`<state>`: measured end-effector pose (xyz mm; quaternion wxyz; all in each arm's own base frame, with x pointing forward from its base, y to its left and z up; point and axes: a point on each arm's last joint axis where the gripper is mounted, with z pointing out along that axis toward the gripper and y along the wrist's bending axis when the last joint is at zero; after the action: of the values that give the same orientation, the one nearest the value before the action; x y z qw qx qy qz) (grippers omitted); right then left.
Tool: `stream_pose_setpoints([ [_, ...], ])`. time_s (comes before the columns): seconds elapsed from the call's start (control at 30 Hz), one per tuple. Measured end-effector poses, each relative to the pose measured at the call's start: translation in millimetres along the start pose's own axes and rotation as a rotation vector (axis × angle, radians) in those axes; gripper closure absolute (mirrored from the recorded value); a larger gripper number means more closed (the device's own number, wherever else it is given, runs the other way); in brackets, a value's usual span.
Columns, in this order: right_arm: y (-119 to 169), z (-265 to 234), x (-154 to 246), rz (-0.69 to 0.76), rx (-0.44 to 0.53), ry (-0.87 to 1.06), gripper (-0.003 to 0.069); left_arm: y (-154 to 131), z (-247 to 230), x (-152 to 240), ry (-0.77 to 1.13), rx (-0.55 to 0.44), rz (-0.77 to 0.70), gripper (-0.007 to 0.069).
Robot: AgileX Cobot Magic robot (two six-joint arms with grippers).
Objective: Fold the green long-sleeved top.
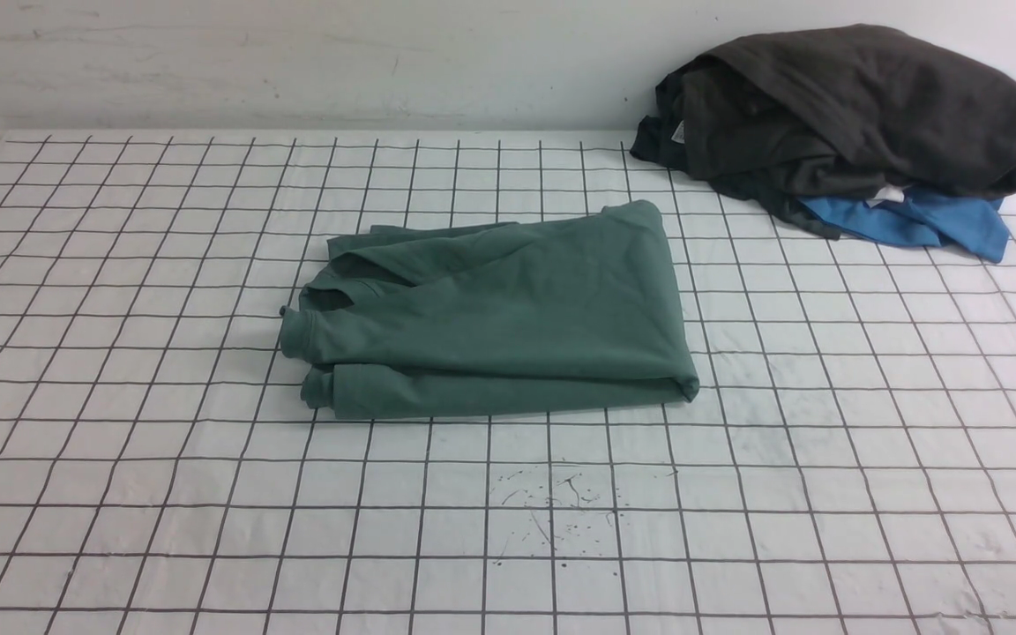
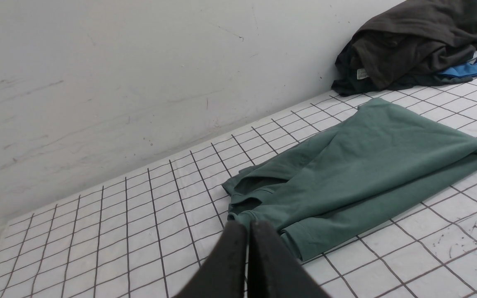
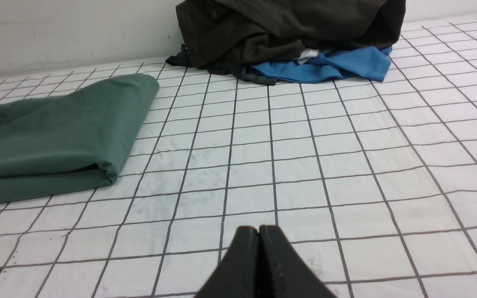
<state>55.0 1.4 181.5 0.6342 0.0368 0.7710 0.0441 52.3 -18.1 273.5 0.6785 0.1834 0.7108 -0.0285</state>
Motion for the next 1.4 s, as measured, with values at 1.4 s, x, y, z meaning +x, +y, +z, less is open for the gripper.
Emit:
stream_pose_setpoints([
  [1.4,0,0,0,0.004,-0.001,0.004,0.0673,-8,4,102,0.243,-0.202,-0.207,0.0632],
])
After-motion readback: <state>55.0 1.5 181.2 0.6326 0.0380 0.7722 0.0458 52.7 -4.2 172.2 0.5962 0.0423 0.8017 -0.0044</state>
